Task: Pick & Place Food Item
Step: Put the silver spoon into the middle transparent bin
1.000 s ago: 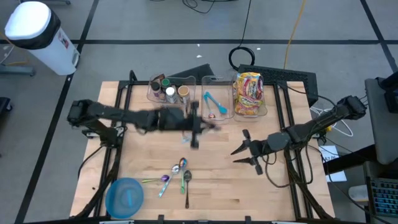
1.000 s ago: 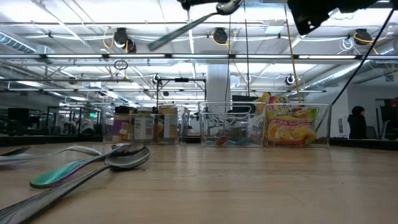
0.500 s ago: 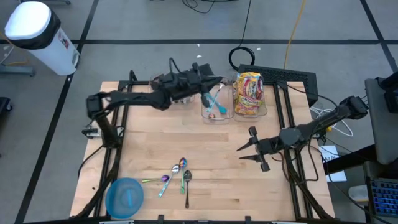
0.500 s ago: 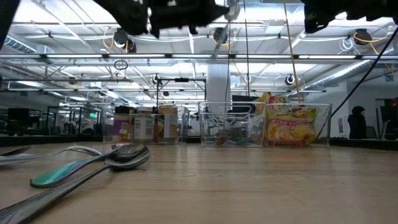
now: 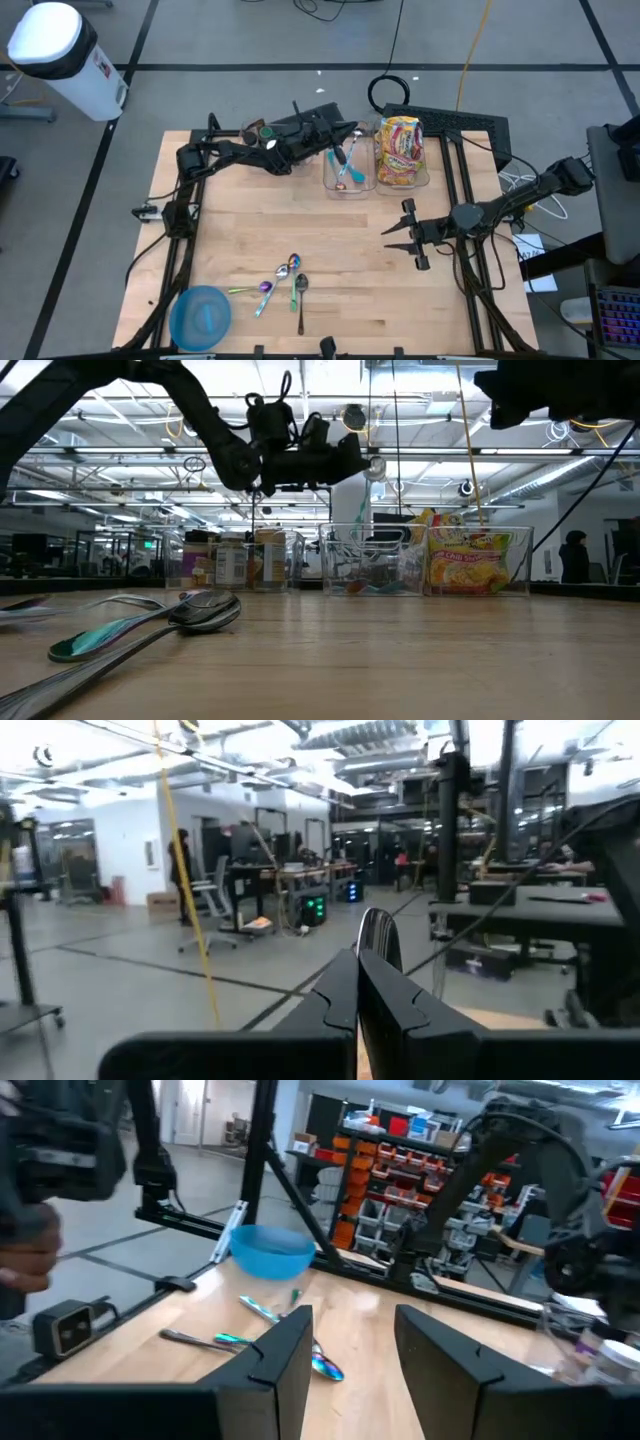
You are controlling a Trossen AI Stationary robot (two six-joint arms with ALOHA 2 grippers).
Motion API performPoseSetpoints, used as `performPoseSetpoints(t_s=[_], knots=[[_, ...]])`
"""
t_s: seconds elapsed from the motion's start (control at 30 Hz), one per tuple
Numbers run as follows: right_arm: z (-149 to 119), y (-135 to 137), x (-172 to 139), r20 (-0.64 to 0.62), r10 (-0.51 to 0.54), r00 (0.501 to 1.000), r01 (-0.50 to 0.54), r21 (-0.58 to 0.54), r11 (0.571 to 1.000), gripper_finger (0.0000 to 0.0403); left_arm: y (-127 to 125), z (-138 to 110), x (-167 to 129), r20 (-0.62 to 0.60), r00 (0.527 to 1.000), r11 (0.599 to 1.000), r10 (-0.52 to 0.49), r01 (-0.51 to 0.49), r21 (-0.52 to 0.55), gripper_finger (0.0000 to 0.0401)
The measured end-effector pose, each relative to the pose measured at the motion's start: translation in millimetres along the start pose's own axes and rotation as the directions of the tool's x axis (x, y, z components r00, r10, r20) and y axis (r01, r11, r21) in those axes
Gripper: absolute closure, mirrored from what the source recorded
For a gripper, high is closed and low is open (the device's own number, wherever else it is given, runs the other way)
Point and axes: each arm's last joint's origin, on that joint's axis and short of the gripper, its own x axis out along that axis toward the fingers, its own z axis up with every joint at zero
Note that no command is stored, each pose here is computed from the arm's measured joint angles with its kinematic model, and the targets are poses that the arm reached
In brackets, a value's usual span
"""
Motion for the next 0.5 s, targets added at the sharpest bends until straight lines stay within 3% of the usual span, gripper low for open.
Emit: performPoseSetpoints(t_s=[0.5], knots=[[-2.1,-22.5,1.1,0.000,-0.129,0.992,0.129,-0.033,0.991,0.0268,-3.4,-17.3,-0.5,-0.115,0.993,0.998,-0.002,0.010,0.068,0.0385]])
